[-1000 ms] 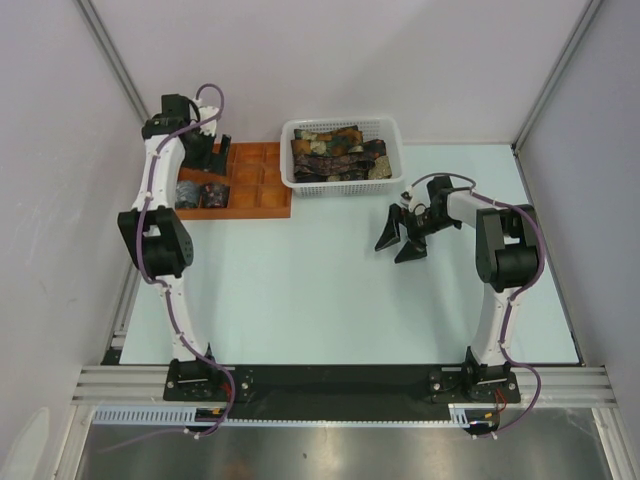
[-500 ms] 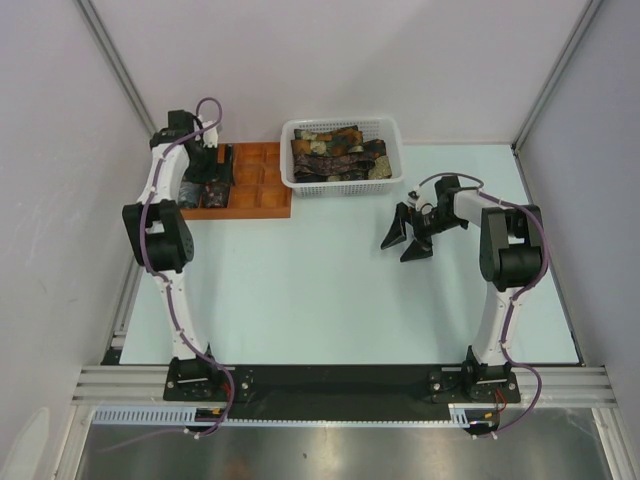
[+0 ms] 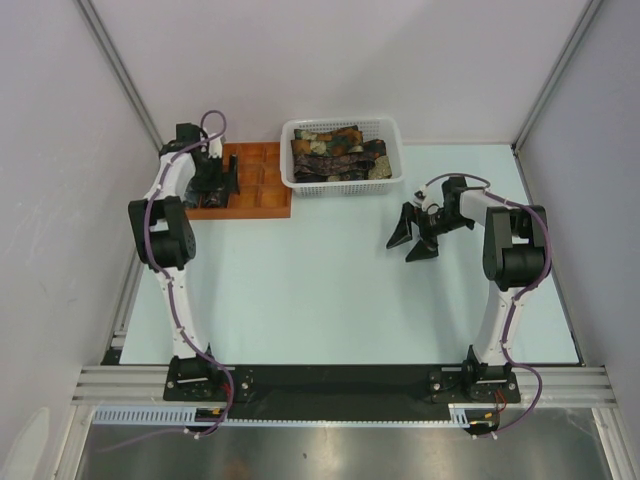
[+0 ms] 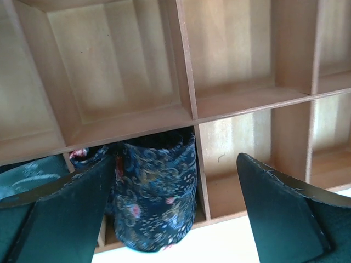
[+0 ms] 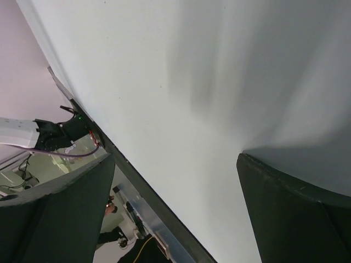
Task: Roll the ties
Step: Reset both arms
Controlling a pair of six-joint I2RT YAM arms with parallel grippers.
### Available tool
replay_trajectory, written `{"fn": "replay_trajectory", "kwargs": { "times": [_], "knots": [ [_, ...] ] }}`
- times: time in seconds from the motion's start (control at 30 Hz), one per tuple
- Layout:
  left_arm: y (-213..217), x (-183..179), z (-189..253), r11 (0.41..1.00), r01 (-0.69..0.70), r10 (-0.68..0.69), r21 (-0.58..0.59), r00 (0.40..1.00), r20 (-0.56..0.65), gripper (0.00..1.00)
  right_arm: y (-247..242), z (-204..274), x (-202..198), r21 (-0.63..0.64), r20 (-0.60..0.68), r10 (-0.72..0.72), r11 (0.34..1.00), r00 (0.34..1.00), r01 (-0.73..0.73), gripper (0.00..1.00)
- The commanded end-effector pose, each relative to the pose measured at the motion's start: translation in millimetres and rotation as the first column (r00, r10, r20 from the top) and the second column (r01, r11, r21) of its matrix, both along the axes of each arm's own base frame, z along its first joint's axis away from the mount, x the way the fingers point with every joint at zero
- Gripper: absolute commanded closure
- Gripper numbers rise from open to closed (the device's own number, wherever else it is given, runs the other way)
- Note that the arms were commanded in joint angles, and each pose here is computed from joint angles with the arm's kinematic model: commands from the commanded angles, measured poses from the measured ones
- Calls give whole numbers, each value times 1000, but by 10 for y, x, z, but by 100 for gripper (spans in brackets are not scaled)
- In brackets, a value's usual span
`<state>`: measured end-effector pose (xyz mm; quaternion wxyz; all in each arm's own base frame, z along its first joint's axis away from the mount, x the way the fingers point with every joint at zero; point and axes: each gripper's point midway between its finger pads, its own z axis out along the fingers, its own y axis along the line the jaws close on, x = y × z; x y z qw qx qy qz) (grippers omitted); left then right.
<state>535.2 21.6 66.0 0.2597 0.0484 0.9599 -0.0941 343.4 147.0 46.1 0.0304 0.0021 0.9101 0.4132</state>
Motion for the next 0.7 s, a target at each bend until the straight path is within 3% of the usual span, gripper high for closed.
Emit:
{"fn": "replay_trajectory", "kwargs": {
  "times": [0.0, 0.13, 0.27, 0.4, 0.5, 0.67],
  "knots": [
    [15, -19, -147, 999, -31, 31, -23, 999, -12, 1, -173, -100, 62, -80, 33, 5, 997, 999, -2, 0],
    [10, -98, -158, 998, -45, 44, -38, 999, -27, 1, -200, -64, 72, -75, 52, 21, 997, 998, -17, 0],
    [-93, -30, 486, 998, 16, -8, -66, 992, 124, 0, -188, 138, 157, -59, 128, 37, 998, 991, -30, 0],
    [-134, -4, 1590, 998, 50, -32, -44, 938, 344, 0, -366, 437, 357, -70, 248, 20, 998, 969, -3, 0],
    [-191, -133, 2147, 997, 76, -53, -34, 897, 438, 0, -550, 722, 537, -81, 351, -10, 996, 936, 42, 0],
    [-292, -494, 2340, 995, 98, -91, 7, 890, 447, 0, -890, 1166, 779, -94, 476, -66, 988, 877, 125, 0]
  ]
}}
